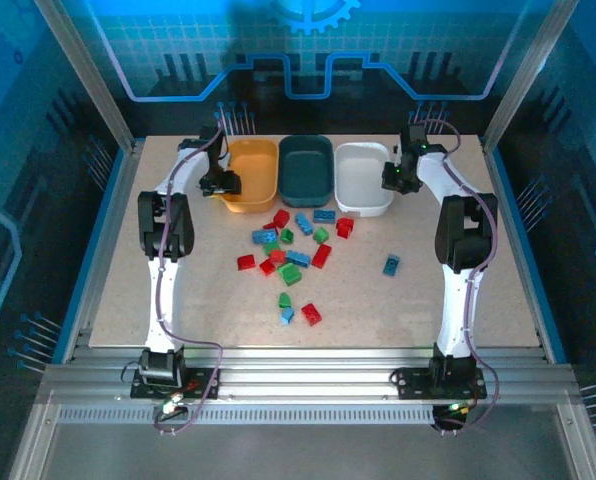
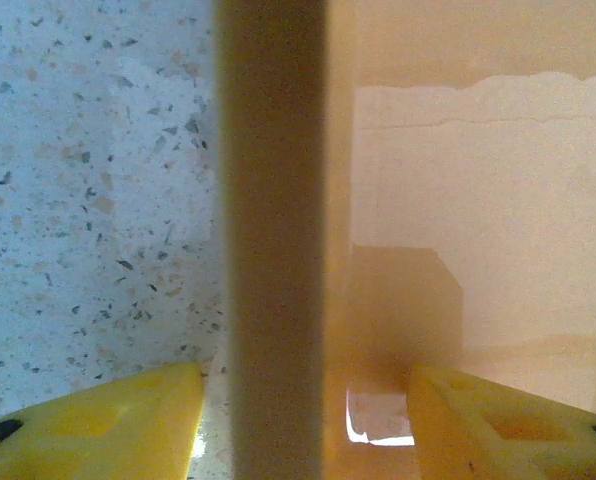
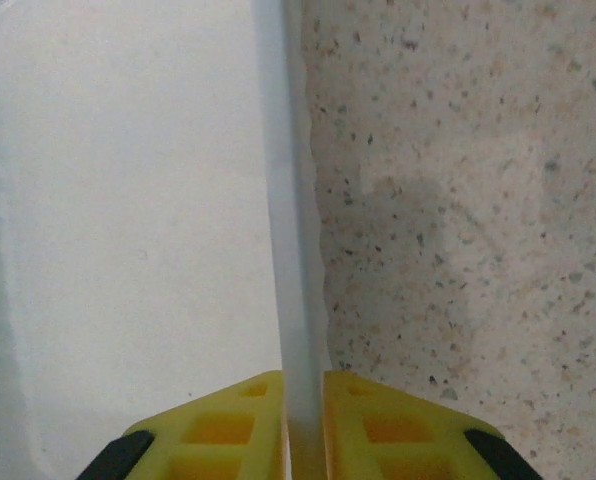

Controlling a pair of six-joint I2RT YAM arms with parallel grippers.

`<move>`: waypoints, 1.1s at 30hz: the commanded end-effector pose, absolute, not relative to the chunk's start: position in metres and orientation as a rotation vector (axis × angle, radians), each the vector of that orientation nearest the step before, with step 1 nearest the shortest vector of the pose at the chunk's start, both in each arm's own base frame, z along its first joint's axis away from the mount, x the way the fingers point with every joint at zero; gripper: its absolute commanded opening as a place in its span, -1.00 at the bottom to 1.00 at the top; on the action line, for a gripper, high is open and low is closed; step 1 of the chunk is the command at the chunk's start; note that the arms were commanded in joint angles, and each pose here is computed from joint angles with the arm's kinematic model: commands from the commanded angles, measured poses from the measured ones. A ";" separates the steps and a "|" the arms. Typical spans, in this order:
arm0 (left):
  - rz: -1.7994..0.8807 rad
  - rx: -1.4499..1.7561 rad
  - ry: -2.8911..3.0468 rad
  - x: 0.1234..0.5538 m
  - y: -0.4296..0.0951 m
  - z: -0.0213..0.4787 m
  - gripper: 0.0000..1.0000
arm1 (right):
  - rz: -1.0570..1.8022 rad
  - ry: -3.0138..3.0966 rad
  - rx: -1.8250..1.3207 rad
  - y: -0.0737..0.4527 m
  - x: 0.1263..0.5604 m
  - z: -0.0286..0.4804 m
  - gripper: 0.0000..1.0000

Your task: Sort the legos into containers by color

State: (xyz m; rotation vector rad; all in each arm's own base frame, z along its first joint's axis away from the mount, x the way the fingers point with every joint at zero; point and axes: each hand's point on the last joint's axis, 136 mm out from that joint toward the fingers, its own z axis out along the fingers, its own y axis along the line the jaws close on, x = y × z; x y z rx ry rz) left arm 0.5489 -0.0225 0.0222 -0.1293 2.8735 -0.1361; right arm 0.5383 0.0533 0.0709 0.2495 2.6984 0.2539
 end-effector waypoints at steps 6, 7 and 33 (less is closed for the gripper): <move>-0.221 -0.202 2.798 0.538 -0.031 0.089 0.42 | 0.351 2.703 0.263 0.060 0.553 0.062 -0.59; -0.237 -0.207 2.793 0.536 -0.032 0.094 0.43 | 0.355 2.699 0.267 0.060 0.554 0.064 -0.57; -1.073 -0.801 2.306 0.413 -0.130 0.206 0.98 | 0.200 2.733 0.476 0.054 0.357 0.084 0.66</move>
